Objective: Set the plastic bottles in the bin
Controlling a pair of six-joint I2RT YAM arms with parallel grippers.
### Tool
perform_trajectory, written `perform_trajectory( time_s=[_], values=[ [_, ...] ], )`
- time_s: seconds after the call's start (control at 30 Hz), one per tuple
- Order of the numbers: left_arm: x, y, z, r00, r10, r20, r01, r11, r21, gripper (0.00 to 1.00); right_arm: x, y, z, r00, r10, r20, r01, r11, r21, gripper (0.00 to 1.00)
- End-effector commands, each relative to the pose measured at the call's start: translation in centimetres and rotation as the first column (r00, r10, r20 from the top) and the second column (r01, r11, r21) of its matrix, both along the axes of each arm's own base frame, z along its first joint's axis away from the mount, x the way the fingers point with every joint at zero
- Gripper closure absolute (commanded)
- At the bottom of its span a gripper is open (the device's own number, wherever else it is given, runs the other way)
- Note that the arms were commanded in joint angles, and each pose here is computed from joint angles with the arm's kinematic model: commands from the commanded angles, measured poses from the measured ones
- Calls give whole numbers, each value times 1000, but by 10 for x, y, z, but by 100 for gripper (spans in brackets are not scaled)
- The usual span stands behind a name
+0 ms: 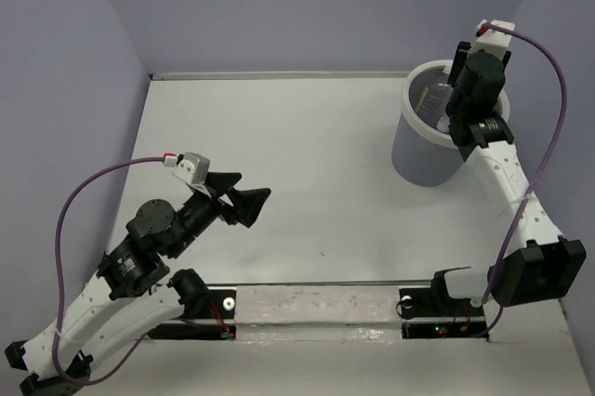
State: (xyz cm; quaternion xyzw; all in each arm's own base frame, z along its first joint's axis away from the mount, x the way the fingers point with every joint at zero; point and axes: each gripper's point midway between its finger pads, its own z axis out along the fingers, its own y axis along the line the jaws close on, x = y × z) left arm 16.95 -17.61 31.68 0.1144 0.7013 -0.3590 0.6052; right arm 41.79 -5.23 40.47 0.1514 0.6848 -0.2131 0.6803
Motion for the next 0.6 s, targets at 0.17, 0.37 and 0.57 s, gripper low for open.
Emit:
perform_trajectory(
  time_s=[0.17, 0.37, 0.57],
  values=[
    [-2, 2, 4, 1000, -4, 25, 4, 1000, 6, 1, 1, 0, -35, 999, 32, -30, -29, 995, 97, 60],
    [-1, 2, 1, 1000, 0, 14, -1, 1000, 12, 1, 4, -1, -59, 998, 25, -59, -17, 990, 141, 30],
    [5, 6, -4, 999, 43, -5, -43, 999, 28, 1, -10, -4, -16, 1000, 11, 22, -14, 988, 155, 3]
  ],
)
